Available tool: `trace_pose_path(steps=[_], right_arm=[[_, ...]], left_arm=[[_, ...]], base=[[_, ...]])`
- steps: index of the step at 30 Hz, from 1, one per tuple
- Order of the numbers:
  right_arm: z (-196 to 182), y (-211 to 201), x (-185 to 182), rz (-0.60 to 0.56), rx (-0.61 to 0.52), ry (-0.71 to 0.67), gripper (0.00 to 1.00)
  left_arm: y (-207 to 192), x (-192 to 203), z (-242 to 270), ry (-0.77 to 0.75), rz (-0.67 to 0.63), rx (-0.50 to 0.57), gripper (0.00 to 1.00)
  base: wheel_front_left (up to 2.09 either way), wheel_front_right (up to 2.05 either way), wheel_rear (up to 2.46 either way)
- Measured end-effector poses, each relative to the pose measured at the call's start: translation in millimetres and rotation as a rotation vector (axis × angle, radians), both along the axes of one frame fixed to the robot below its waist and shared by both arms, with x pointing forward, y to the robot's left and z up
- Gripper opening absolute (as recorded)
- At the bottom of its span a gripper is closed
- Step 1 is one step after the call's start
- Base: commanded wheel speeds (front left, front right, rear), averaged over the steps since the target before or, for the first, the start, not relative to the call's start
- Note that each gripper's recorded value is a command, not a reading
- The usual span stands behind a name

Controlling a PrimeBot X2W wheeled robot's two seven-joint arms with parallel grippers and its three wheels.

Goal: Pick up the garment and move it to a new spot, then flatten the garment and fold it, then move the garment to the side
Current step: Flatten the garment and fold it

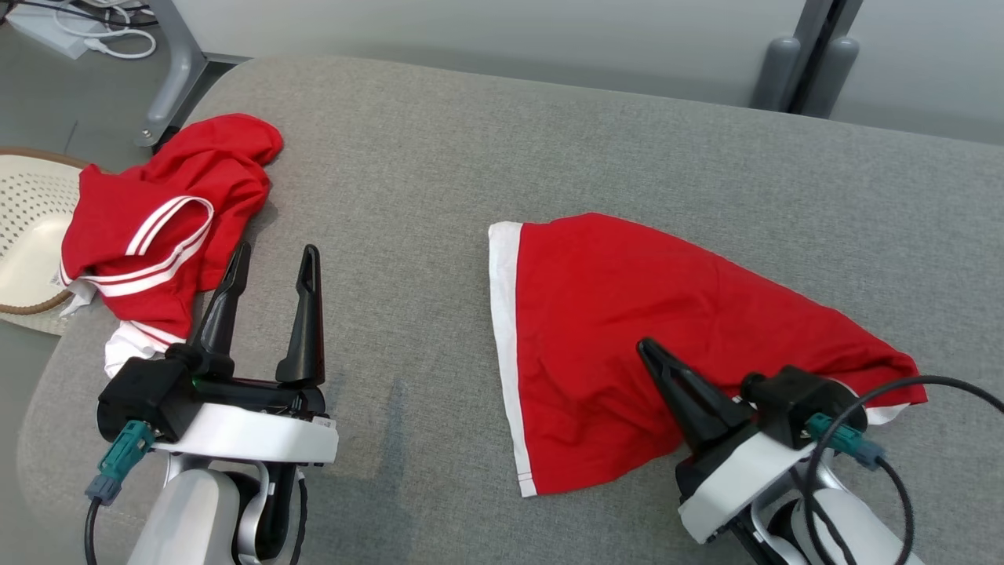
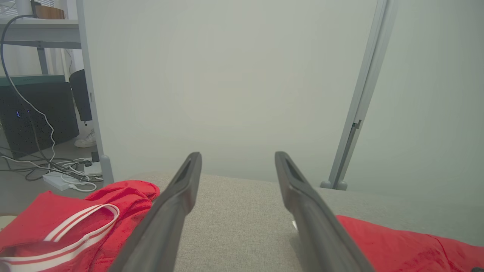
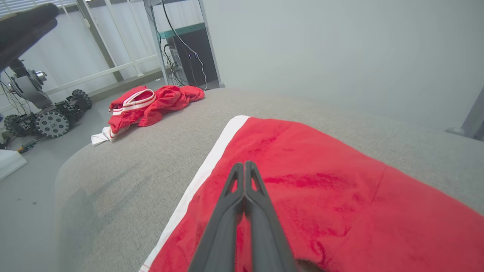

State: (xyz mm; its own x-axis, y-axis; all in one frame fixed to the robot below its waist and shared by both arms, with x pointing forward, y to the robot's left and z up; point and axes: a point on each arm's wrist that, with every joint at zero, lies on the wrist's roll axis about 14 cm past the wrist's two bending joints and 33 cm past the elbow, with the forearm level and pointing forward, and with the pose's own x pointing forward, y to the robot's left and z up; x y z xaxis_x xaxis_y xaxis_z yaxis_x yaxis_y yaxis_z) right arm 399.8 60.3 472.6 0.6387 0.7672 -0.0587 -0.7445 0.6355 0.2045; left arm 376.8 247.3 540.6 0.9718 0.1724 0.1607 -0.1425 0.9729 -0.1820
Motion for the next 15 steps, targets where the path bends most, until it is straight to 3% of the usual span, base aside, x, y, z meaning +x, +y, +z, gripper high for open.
trace_pose_path(steps=[2,3,4,15], right_arm=[[18,-8,7,-0.040,0.041,-0.048,0.04],[26,-12,11,-0.060,0.055,-0.068,0.69],[35,-18,16,-0.085,0.072,-0.094,1.00],[87,-123,48,-0.445,0.103,-0.259,1.00]], left_arm=[[-2,2,0,0.001,-0.008,0.004,1.00],[-3,3,-1,0.002,-0.013,0.007,1.00],[-4,3,-1,0.002,-0.018,0.008,1.00],[-21,6,-10,0.042,-0.086,0.019,1.00]], base=[[0.00,0.00,0.00],[0.00,0.00,0.00],[0.00,0.00,0.00],[0.00,0.00,0.00]])
